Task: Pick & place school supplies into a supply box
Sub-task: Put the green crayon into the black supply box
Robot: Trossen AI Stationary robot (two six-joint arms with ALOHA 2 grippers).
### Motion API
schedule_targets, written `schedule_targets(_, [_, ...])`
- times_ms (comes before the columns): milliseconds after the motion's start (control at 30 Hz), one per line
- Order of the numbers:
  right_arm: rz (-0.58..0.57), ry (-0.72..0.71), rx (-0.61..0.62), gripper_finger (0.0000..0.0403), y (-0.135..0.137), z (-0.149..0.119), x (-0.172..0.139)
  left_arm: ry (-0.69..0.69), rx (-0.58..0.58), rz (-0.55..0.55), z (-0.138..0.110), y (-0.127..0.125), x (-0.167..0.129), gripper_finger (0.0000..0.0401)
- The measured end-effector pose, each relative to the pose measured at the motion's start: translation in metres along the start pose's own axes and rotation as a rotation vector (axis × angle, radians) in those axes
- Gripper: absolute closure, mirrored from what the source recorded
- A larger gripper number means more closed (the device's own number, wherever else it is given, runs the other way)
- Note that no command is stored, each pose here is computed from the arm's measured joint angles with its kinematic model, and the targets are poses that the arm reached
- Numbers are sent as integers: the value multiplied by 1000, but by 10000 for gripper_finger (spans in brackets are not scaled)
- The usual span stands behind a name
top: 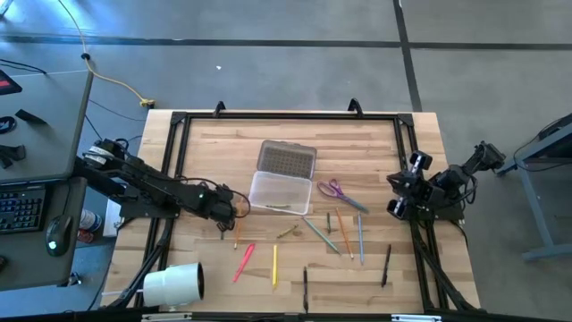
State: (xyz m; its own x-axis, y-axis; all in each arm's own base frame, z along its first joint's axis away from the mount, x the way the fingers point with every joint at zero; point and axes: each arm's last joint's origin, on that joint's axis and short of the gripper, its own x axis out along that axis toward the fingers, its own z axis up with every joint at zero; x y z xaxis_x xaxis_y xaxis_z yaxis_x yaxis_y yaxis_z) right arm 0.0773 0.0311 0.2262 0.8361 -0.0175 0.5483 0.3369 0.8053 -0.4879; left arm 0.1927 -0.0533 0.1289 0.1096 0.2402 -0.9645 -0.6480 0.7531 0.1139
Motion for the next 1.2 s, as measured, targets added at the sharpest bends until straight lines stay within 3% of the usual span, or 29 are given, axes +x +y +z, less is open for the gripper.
schedule_targets(133, [-8,-6,-12,402,-1,1,0,-11,-9,-47,2,-4,0,258])
schedule_targets(400, [-13,-10,-16,402,-1,1,0,-60,-8,-119,7,-11,0,351])
schedule_targets(500, [-13,-10,-16,402,-1,1,0,-71,-13,-135,8,-13,-1,366])
schedule_targets(867, [-13,-10,-11,402,-1,1,0,-125,49,-158,11,-16,0,270])
schedule_targets(1067, [-13,-10,-10,402,-1,1,0,-136,45,-167,10,-16,3,265])
schedule_targets(1200, [-13,-10,-10,402,-1,1,0,-146,42,-176,8,-14,6,296])
